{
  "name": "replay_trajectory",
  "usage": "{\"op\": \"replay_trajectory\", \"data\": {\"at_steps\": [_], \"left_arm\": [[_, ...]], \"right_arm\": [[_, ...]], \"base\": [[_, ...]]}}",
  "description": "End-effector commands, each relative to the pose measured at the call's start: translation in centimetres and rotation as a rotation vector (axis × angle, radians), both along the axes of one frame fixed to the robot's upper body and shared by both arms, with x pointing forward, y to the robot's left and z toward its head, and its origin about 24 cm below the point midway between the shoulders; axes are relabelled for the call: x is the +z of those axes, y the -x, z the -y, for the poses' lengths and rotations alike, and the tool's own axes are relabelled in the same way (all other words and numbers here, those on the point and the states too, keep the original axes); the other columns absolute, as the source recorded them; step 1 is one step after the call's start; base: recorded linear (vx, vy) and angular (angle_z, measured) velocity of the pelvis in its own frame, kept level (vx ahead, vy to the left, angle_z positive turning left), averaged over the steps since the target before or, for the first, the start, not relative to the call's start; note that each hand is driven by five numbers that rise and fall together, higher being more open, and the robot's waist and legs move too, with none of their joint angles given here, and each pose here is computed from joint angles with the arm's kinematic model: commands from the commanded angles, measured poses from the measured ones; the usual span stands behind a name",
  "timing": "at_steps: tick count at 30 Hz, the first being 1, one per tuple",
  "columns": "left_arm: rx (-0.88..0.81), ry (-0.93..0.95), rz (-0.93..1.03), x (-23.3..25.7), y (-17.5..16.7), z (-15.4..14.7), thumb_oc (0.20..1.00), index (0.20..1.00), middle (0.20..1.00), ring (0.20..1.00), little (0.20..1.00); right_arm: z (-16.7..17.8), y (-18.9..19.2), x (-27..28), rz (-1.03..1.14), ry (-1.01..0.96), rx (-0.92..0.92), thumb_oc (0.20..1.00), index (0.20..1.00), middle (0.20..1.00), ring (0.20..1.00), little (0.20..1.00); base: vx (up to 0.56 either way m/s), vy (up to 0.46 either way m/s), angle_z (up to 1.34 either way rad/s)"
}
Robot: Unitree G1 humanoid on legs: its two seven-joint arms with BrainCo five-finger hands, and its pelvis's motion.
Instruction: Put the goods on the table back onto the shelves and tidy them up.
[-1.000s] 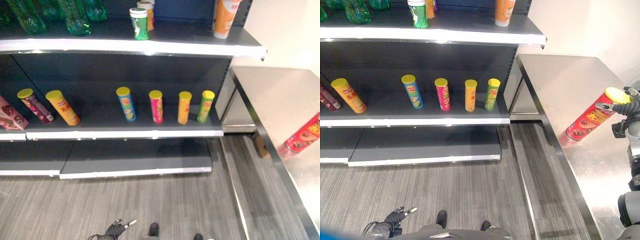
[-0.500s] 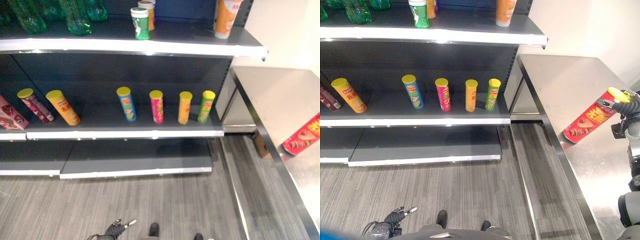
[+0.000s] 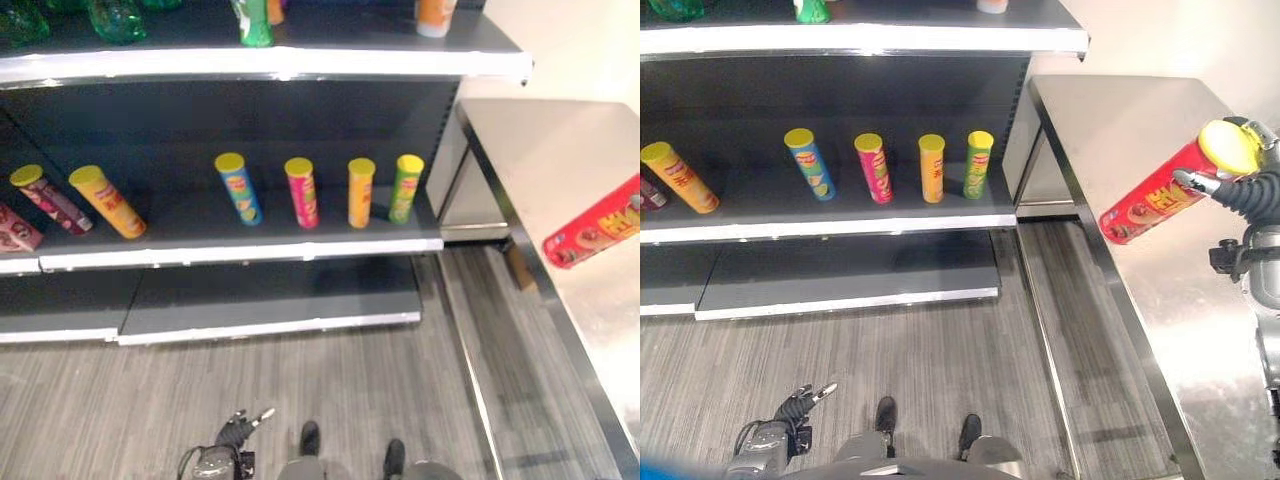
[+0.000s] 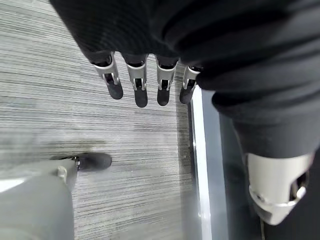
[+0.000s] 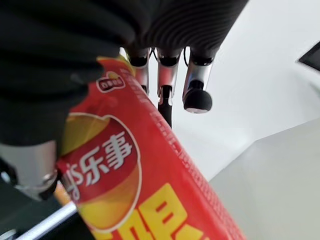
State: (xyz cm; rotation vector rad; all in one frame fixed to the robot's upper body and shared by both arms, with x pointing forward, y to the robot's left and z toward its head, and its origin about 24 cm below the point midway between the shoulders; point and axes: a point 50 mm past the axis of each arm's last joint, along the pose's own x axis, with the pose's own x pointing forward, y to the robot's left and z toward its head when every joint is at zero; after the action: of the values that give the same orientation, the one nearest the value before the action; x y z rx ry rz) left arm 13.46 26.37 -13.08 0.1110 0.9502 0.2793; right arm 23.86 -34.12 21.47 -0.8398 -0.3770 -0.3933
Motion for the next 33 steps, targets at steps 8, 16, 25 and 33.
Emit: {"op": "replay_trajectory", "data": {"at_steps": [8,16,25,33], "left_arm": [[-0.097,-0.137,0.05,1.7,-2.9,-1.5,1.0,1.0,1.0,1.0,1.0],[-0.082,-0.159,0.031,1.9,-2.1,-2.8,1.0,1.0,1.0,1.0,1.0],[-0.068,-0.05,0.072,1.0,-2.3,0.2,1.0,1.0,1.0,1.0,1.0],[-0.002,-0.076,0.098,1.4,-2.4,-0.5,1.0,1.0,1.0,1.0,1.0]], "right_arm": [[-0.5,0.1,1.6,0.131,0.075,-0.058,0.2,0.2,0.2,0.2,0.2],[-3.5,-0.9,2.7,0.163,0.126,0.087,0.2,0.2,0.2,0.2,0.2],[-6.6,-0.9,3.8,0.195,0.203,0.237,0.2,0.2,0.2,0.2,0.2],[-9.0,-1.4,0.5,0.036,0.249,0.335,0.2,0.2,0.2,0.2,0.2]], "base": [[0.07,0.474,-0.01],[-0.11,0.265,-0.11],[0.0,0.035,0.2],[0.16,0.254,0.26]]}}
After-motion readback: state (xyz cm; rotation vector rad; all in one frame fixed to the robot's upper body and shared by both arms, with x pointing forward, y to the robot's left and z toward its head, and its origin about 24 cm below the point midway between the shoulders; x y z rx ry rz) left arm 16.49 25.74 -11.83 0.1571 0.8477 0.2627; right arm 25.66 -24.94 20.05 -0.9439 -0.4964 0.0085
